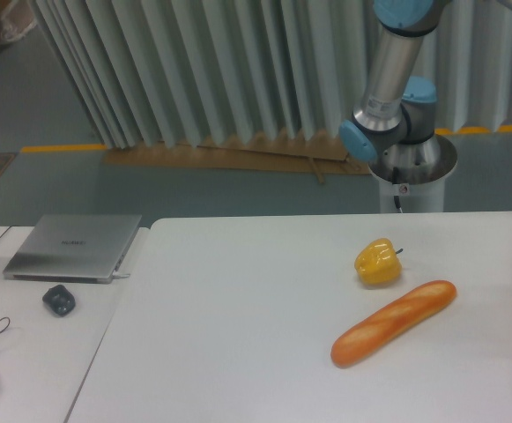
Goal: Place the red peppers in a basket
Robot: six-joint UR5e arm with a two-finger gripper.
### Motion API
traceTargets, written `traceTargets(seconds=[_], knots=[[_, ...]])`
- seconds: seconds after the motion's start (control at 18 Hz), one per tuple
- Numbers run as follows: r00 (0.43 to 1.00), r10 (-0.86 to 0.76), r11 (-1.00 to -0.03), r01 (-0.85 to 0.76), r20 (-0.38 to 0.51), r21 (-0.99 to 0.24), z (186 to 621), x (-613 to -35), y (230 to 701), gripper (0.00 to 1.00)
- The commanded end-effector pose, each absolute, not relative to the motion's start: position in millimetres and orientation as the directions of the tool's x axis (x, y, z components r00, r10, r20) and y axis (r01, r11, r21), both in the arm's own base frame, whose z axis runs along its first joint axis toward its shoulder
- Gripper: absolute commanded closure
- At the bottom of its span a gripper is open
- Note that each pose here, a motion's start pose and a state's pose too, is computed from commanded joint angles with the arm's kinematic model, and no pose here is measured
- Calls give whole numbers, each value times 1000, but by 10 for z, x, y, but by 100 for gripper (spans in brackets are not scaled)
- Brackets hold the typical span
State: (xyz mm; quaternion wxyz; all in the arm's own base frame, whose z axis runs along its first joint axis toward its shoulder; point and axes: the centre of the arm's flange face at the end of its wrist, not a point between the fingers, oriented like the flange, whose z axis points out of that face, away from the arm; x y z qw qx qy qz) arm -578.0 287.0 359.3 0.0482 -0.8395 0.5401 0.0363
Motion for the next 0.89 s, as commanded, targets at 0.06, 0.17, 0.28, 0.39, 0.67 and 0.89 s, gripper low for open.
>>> traceTargets(seconds=[0.06, 0.17, 0.28, 0.39, 0.67, 0.89], knots=[[414, -903, -412, -910, -113, -42, 3593, -5780, 2870, 0], [411, -904, -409, -912, -114, -41, 3603, -5768, 2887, 0], [411, -904, -411, -911, -116, -28, 3687, -5714, 2927, 0], [425, -898, -425, -905, -115, -24, 3748, -5617, 3052, 0], [512, -855, -511, -859, -82, -27, 3962, -5281, 3323, 0], [543, -837, -544, -839, -68, -9, 4076, -4945, 3678, 0]])
